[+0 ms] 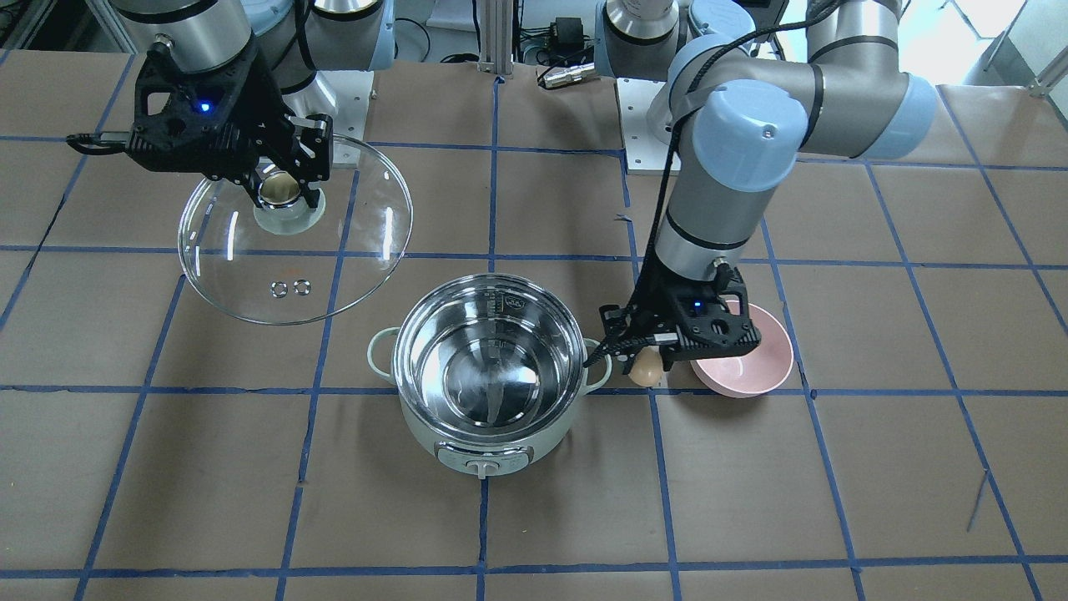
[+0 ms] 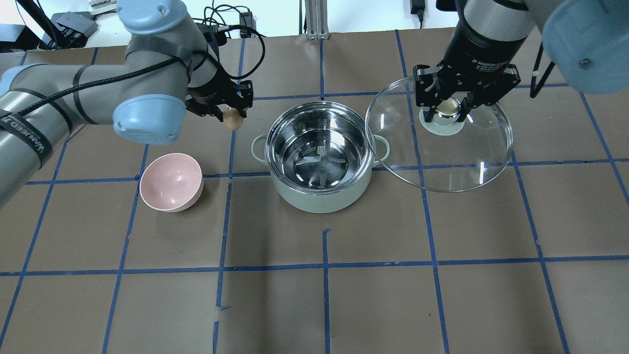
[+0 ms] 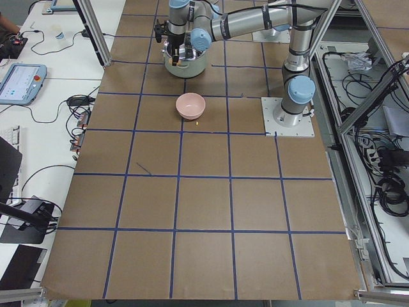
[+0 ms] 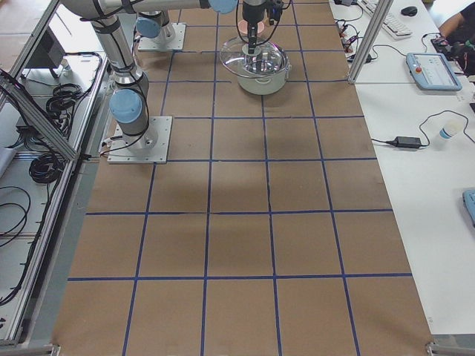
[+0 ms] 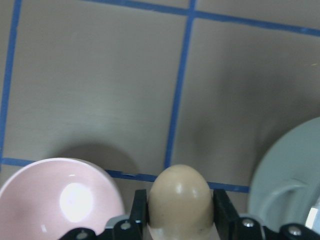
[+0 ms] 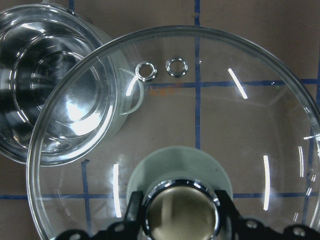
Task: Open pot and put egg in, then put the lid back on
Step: 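Lift the egg with the left gripper and carry it over the pot, then release the egg into the pot and raise the left gripper away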
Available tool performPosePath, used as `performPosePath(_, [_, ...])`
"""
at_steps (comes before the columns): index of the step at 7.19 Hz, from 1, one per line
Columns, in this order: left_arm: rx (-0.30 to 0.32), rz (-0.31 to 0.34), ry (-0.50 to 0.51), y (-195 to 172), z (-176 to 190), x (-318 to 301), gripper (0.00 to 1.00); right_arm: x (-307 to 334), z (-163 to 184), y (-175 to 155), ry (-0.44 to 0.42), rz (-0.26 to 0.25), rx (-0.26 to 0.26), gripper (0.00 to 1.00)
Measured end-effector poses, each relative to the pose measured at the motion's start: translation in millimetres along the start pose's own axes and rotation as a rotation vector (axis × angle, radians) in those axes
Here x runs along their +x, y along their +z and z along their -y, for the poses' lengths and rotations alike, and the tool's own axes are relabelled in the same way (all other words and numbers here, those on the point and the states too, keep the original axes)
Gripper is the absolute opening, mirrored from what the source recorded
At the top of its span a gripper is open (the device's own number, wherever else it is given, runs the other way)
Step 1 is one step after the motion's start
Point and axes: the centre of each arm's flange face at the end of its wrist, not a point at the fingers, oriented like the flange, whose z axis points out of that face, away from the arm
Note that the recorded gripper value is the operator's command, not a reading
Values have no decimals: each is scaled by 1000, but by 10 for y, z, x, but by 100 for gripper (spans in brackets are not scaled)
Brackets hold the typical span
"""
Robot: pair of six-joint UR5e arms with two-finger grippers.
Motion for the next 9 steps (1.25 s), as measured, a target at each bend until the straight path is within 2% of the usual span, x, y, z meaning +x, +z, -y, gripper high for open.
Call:
performPosePath(3, [36,-72,47,249,-163,628,7,0,0,5,0,0,-1,3])
performPosePath(7, [-3,-78,204,614,-368,925,7,-5,-4,7,0,0,-1,3])
performPosePath(9, [2,-72,304,750,-400,995,7,-7,-5,7,-1,0,-2,3])
